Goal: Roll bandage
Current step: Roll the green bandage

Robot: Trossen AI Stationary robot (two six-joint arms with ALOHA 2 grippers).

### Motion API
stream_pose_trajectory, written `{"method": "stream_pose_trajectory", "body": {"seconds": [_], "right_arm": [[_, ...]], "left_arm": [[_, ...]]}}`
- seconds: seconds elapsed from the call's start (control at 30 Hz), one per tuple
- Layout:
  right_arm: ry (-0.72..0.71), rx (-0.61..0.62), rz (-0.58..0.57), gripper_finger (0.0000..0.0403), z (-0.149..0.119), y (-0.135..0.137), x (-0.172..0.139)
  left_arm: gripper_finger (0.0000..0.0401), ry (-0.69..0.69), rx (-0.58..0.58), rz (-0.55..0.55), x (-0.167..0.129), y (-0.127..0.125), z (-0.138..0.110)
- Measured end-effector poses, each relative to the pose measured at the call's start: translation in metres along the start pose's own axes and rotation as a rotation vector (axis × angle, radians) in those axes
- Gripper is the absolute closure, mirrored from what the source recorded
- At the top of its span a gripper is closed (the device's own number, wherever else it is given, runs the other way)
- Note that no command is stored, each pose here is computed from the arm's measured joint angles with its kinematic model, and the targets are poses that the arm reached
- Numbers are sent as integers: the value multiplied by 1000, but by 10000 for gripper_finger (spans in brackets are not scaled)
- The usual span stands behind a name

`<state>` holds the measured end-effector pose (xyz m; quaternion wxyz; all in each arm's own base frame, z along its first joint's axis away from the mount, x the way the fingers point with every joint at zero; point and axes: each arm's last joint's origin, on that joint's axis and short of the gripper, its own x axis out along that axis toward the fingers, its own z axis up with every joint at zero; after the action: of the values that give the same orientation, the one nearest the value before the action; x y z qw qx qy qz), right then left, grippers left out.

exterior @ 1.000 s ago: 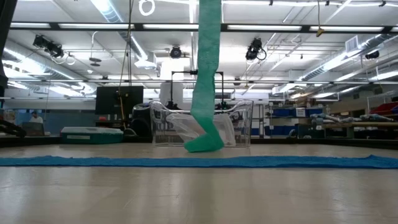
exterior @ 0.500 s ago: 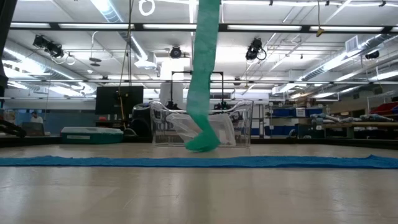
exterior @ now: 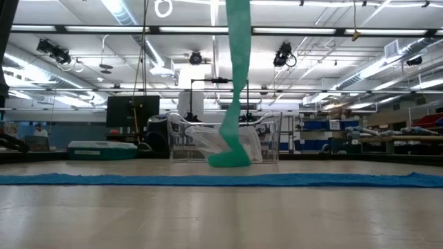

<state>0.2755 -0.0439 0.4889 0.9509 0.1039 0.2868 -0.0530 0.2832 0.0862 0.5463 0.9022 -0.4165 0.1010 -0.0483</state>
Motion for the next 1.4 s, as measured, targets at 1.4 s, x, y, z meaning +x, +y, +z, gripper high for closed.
{"method": "stream_pose_trajectory", "body": {"seconds": [1.4], "right_arm": [[-501,-344,-185,264,39,38,-18]], "left_arm": [[376,28,-53,58,3,7,-3]]}}
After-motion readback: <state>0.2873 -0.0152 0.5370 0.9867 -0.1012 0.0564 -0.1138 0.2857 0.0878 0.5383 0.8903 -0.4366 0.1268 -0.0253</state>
